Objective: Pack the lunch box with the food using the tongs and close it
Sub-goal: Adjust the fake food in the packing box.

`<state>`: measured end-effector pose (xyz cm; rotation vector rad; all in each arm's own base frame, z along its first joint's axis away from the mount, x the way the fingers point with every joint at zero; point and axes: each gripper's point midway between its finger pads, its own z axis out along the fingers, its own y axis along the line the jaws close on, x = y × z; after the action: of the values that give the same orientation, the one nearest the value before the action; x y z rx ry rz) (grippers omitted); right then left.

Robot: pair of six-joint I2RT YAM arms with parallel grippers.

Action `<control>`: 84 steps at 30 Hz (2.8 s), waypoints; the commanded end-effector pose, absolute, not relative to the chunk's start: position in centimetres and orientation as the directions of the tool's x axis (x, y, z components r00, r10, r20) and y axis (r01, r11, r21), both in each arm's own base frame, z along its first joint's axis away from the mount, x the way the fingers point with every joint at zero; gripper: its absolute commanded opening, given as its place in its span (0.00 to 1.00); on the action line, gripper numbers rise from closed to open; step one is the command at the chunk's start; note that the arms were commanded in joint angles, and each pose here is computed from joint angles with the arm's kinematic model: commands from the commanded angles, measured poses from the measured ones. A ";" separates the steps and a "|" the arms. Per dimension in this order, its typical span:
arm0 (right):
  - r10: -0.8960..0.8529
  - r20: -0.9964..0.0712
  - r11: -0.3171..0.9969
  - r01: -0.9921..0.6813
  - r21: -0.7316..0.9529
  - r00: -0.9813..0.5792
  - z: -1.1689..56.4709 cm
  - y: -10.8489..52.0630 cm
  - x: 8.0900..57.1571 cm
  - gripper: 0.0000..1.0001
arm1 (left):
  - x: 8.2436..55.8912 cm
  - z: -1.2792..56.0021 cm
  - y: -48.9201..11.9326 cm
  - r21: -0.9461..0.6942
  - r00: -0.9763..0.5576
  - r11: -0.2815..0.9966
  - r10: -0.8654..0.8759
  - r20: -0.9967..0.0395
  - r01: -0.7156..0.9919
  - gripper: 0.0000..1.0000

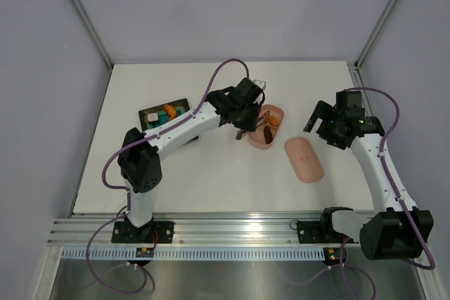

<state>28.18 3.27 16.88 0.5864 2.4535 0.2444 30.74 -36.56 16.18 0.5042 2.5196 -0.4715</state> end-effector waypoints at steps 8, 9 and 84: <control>0.447 -0.519 0.893 0.331 0.304 -0.729 16.9 3.4 28.7 0.99 | 33.3 16.3 -38.6 -0.220 -0.727 0.852 0.238 -0.645 0.474 0.03; 0.446 -0.519 0.893 0.331 0.303 -0.729 17.0 3.4 28.8 0.99 | 33.4 16.2 -38.6 -0.216 -0.729 0.855 0.240 -0.641 0.472 0.06; 0.446 -0.500 0.890 0.308 0.337 -0.743 16.6 4.2 28.9 1.00 | 32.1 17.5 -36.7 -0.270 -0.632 0.828 0.126 -0.764 0.492 0.56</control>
<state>28.49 3.88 15.99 0.5715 2.4938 0.2779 32.46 -36.52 14.90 0.4684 2.2743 -0.5324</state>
